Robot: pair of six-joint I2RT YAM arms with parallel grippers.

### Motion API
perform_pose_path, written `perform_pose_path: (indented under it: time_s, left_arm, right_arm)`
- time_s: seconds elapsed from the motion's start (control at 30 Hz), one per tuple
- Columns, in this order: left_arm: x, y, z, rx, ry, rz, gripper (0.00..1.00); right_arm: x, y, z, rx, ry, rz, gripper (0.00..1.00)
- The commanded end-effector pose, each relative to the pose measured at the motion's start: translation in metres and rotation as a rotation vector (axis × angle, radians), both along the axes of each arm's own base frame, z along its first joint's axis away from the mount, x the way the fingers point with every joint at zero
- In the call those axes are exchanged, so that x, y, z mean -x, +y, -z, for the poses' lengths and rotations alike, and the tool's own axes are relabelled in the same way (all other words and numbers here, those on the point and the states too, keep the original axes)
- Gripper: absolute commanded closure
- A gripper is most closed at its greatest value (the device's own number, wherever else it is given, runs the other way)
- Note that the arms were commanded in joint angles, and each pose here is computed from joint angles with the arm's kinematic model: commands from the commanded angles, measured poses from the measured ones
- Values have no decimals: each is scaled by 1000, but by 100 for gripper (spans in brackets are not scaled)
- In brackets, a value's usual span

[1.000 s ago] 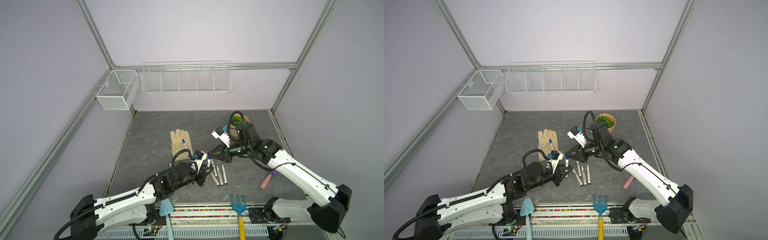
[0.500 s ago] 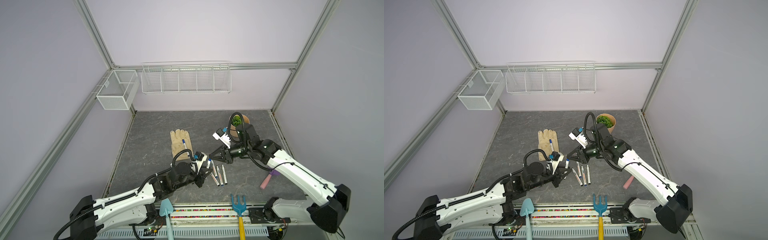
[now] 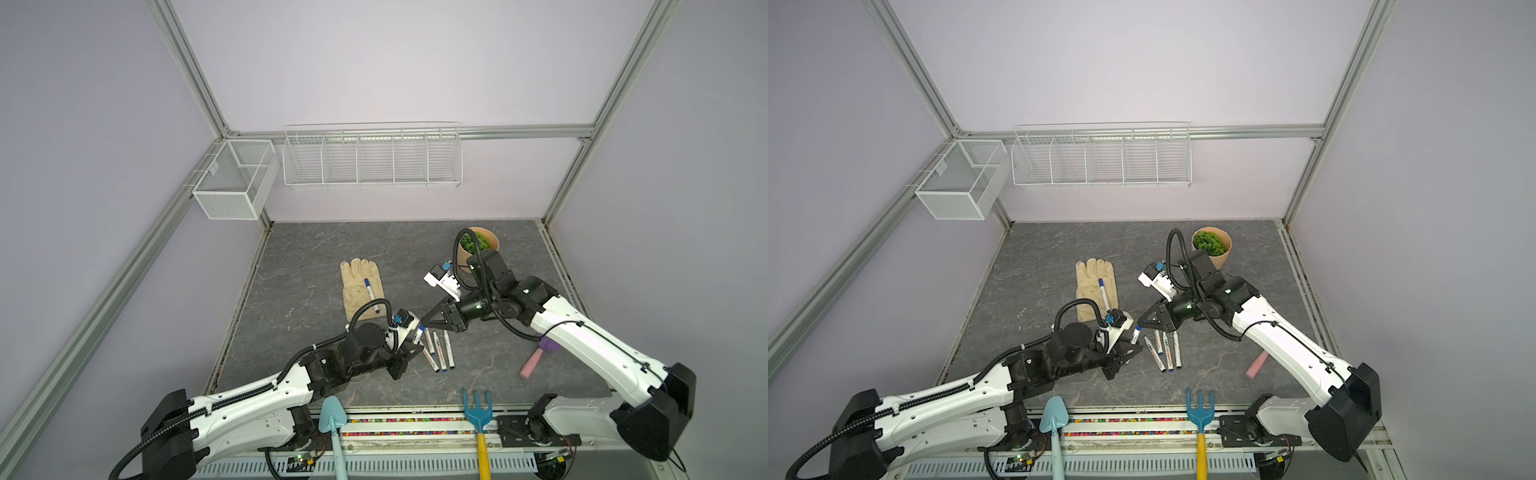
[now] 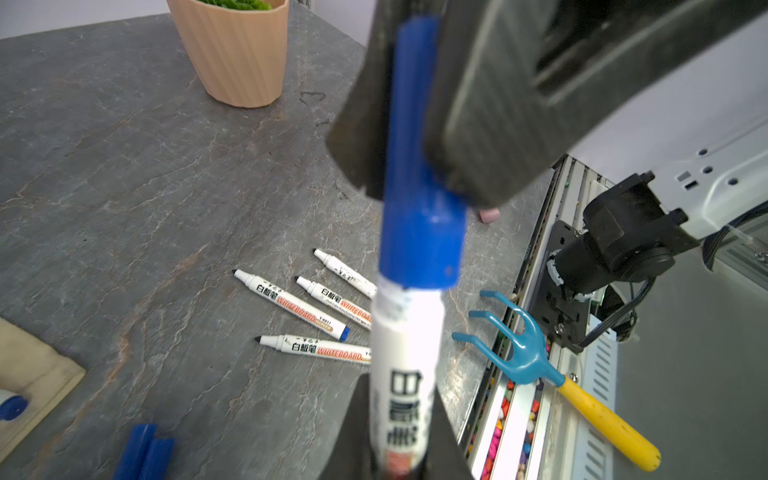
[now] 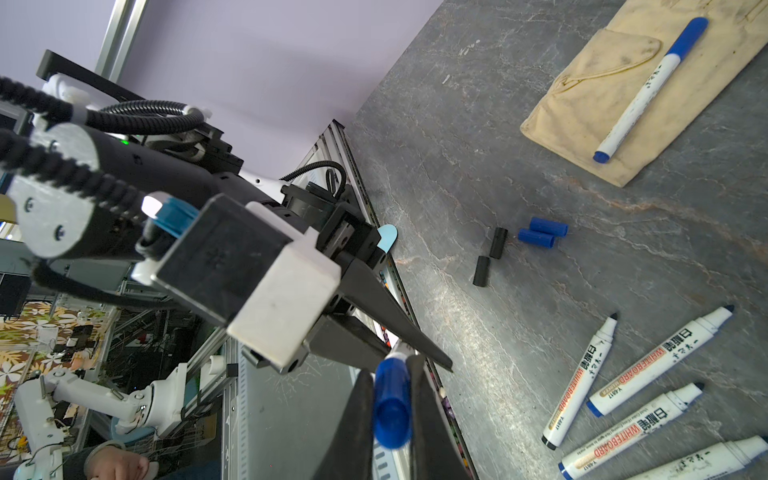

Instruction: Insert the pens into the pen caps

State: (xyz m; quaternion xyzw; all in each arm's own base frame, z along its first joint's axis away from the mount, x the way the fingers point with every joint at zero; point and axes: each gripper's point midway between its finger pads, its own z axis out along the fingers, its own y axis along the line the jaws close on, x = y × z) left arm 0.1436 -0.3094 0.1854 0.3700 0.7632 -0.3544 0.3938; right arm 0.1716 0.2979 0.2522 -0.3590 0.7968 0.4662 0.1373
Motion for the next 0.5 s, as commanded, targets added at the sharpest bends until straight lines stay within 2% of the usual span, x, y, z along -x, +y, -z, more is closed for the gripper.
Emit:
perform_pose_path:
  time_s: [0.0,0.47]
  left_arm:
    - [-47,13,-40,69,-97,-206,100]
    - [-48,5,-42,77,-99,-186,100]
  right_arm:
    - [62,-10,11,53,274,-145,93]
    - [69,-1,10,23,345,-176,93]
